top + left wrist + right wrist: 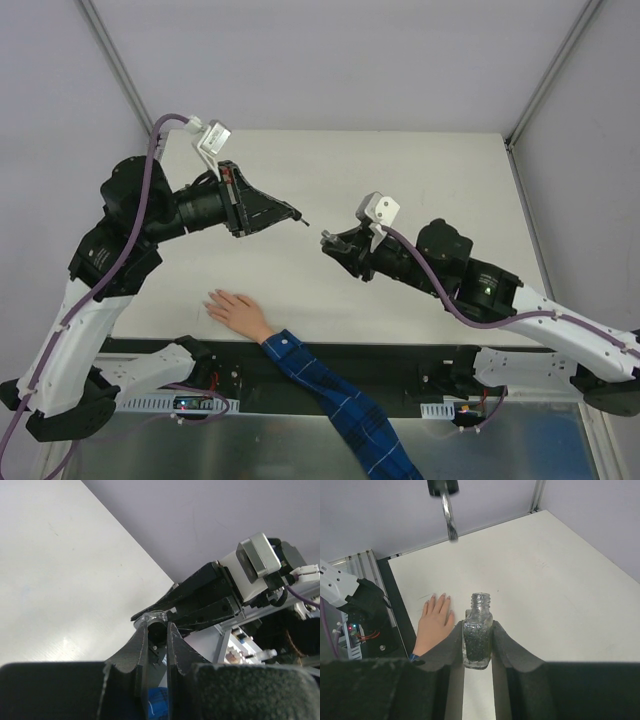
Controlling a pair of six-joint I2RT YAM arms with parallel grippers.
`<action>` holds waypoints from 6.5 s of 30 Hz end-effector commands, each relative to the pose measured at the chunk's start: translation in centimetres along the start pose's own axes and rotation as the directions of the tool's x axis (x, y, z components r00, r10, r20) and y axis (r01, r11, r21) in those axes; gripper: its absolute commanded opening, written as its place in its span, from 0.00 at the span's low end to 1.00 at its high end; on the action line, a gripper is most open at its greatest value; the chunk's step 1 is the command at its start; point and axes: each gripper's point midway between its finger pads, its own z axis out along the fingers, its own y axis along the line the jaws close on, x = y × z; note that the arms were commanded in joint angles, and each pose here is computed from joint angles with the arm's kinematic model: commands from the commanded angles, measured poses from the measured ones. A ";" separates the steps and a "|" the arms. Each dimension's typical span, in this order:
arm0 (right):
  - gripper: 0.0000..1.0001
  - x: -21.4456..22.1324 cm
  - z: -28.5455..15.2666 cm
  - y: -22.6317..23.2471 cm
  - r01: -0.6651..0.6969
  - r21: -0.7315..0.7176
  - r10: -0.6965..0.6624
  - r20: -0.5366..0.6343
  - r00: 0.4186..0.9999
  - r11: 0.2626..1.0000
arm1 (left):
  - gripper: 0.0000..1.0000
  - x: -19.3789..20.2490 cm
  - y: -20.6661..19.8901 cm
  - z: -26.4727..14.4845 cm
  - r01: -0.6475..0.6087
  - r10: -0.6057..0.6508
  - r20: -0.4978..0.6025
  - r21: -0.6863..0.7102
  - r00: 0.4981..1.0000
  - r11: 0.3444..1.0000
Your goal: Paint the nails
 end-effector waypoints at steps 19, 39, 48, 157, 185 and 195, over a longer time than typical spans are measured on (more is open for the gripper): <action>0.00 -6.4 -9.1 -8.9 -0.055 0.309 -0.009 0.200 0.980 0.949 | 0.00 9.1 24.1 -10.2 0.277 -0.192 0.214 -0.865 0.958 0.418; 0.00 -5.5 -8.0 -15.6 -0.161 0.506 0.137 0.085 0.987 0.847 | 0.00 21.7 32.4 -15.8 0.377 -0.412 0.403 -0.914 0.817 -0.149; 0.00 -5.9 -6.1 -16.2 -0.127 0.491 0.126 0.036 0.991 0.862 | 0.00 22.0 34.0 -16.1 0.363 -0.419 0.439 -0.897 0.795 -0.251; 0.00 -4.4 -4.4 -20.0 -0.117 0.558 0.156 -0.023 0.987 0.822 | 0.00 23.6 38.8 -14.7 0.321 -0.516 0.466 -0.881 0.719 -0.348; 0.00 -4.4 -4.3 -20.4 -0.116 0.561 0.157 -0.025 0.987 0.819 | 0.00 23.8 39.4 -14.7 0.305 -0.523 0.445 -0.892 0.727 -0.334; 0.00 -4.5 -4.2 -20.5 -0.115 0.564 0.156 -0.024 0.988 0.818 | 0.00 23.9 39.6 -14.7 0.294 -0.524 0.438 -0.894 0.731 -0.337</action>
